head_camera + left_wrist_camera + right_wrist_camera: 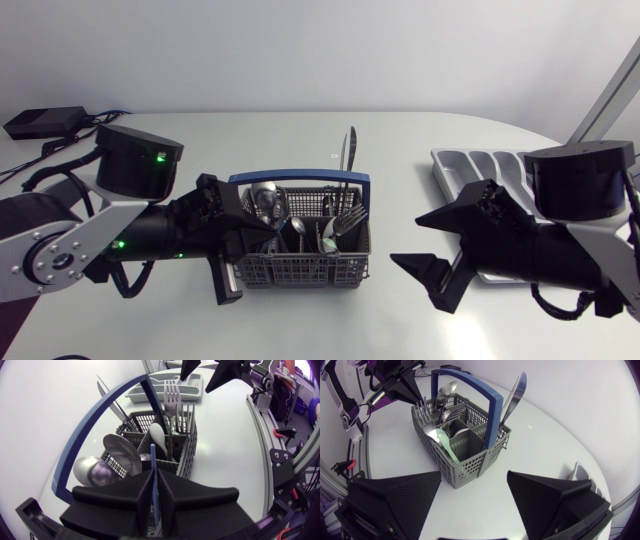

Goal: Sort the cutlery from the basket into the organizer compartments.

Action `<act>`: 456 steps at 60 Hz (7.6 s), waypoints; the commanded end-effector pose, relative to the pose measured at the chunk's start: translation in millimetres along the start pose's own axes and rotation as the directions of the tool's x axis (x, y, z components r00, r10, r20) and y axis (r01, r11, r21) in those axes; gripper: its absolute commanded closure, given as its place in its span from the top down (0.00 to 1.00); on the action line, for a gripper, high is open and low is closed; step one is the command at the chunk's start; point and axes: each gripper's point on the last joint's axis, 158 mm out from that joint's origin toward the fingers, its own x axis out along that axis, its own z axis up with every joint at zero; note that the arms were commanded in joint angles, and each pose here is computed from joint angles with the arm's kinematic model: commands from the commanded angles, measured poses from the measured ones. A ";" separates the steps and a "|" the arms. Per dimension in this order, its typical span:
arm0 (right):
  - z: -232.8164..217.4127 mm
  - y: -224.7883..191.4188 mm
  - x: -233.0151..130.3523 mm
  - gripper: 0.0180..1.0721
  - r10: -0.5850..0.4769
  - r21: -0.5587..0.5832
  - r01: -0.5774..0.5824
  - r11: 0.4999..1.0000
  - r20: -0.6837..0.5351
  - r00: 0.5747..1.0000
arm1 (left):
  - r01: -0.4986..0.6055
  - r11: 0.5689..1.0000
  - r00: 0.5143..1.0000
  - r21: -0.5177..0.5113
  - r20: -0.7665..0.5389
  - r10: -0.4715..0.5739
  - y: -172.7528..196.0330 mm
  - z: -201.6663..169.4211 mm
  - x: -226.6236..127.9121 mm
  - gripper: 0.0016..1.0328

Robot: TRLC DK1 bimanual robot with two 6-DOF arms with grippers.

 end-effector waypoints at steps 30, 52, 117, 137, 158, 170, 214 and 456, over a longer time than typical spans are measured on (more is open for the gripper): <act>-13.1 7.3 4.1 0.90 0.019 -0.014 -0.019 1.000 -0.019 1.000 | -0.027 1.000 0.999 -0.011 0.023 0.027 10.7 -0.9 0.2 0.36; -11.8 8.3 5.9 0.90 0.023 -0.018 -0.024 1.000 -0.019 1.000 | -0.024 0.999 1.000 -0.021 0.016 0.024 10.1 -6.6 3.6 0.39; -17.3 11.1 7.8 0.90 0.031 -0.022 -0.032 0.999 -0.029 0.999 | 0.000 0.998 1.000 -0.064 0.025 0.001 16.1 14.6 4.4 0.03; -6.5 10.9 2.7 0.90 0.030 -0.032 -0.030 0.999 -0.006 1.000 | -0.056 0.993 0.985 -0.101 0.158 0.071 32.1 76.0 -53.9 0.03; 31.0 14.0 -23.1 0.93 0.030 -0.040 -0.026 0.999 0.103 0.994 | -0.007 0.959 0.933 -0.283 0.344 0.108 41.4 134.9 -95.1 0.03; 53.5 22.9 -36.3 0.92 0.100 -0.016 -0.099 0.995 0.164 0.981 | 0.177 0.921 0.920 -0.346 0.390 -0.031 33.3 150.9 -78.7 0.03; 113.0 29.6 -20.1 0.89 0.340 0.123 -0.372 0.920 0.223 0.914 | 0.447 0.789 0.839 -0.421 0.502 -0.207 51.6 189.7 -38.6 0.03; -192.8 -201.9 23.4 0.60 0.023 0.602 0.343 0.721 -0.516 0.856 | -0.112 0.983 0.993 -0.145 0.003 0.114 46.8 35.2 -43.5 0.94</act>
